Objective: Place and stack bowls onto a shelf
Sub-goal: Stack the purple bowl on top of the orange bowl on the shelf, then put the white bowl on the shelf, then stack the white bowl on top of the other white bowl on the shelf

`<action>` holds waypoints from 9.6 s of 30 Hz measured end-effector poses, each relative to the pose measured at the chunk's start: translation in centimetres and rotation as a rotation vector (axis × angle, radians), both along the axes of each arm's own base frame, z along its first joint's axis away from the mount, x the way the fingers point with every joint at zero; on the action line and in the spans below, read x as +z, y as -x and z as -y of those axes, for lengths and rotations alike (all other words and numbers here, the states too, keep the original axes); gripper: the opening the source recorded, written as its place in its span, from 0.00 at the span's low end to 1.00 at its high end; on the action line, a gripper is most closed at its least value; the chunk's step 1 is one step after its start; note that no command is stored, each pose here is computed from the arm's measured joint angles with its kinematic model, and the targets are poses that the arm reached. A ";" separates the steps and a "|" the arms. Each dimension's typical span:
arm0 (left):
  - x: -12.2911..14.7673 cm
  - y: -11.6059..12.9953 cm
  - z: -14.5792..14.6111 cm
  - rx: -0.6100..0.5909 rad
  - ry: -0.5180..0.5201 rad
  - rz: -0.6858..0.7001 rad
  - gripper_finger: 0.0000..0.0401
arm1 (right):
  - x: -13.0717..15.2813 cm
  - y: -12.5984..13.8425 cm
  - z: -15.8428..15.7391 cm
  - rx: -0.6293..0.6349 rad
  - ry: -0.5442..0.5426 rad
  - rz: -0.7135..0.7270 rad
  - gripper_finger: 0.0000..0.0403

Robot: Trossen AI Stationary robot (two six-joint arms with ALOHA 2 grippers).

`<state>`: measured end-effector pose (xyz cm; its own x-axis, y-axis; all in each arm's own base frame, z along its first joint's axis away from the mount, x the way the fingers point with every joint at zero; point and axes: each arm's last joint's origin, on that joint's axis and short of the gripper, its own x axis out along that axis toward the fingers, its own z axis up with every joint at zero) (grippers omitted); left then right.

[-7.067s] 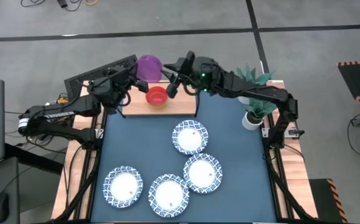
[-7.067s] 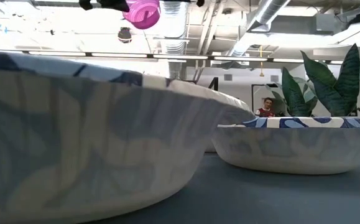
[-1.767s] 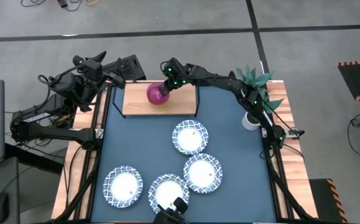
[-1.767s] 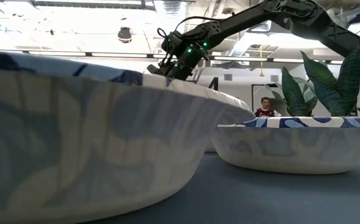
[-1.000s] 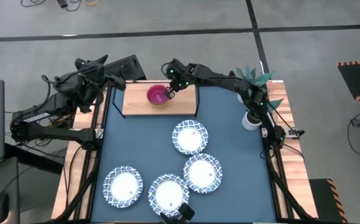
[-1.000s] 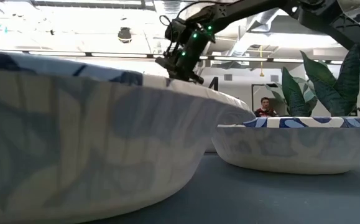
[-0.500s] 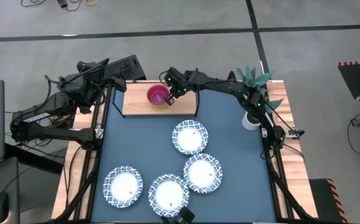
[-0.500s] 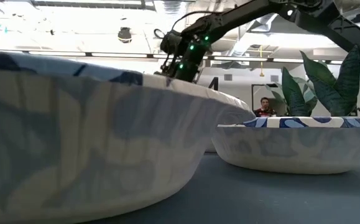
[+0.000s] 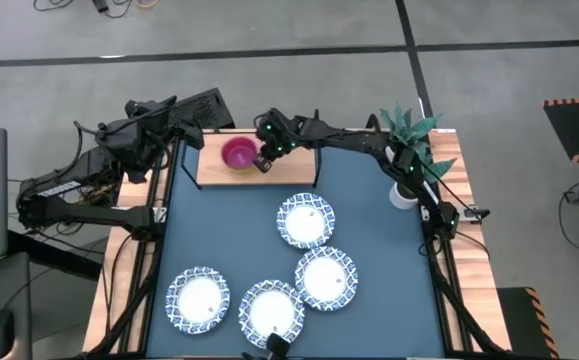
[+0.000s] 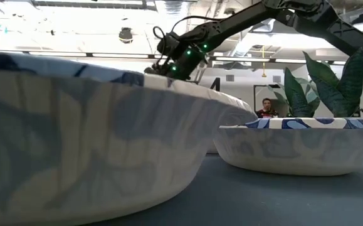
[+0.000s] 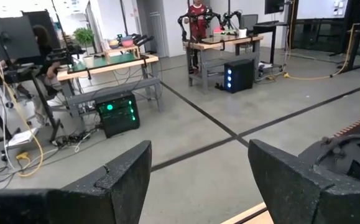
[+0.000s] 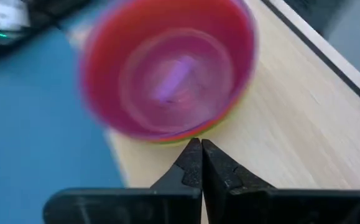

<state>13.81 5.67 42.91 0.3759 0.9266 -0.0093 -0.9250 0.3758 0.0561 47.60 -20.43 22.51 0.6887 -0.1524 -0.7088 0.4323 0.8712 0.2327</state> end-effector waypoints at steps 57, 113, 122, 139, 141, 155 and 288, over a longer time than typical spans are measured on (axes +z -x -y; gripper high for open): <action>-3.7 -0.2 0.5 -0.365 0.455 0.007 0.64 | -6.0 16.4 -14.8 -0.399 -0.446 -0.360 0.53; -4.3 -0.9 0.1 -0.299 0.456 -0.023 0.64 | 12.0 14.2 4.7 -0.099 0.429 0.065 0.05; -4.7 -1.4 0.0 -0.293 0.488 -0.035 0.64 | 10.7 10.6 6.7 0.056 0.462 -0.114 0.05; -4.7 -1.4 0.0 -0.288 0.499 -0.023 0.64 | 5.7 7.7 8.1 0.266 0.360 -0.359 0.05; -4.7 -1.4 0.0 -0.288 0.499 -0.022 0.64 | 5.2 7.5 8.1 0.279 0.339 -0.360 0.05; -4.7 -1.4 0.0 -0.290 0.499 -0.022 0.64 | 4.4 8.2 8.0 0.309 0.253 -0.413 0.05; -5.0 -1.1 -0.7 -0.385 0.524 -0.111 0.64 | 8.7 19.0 -13.8 0.247 -0.298 -0.099 0.05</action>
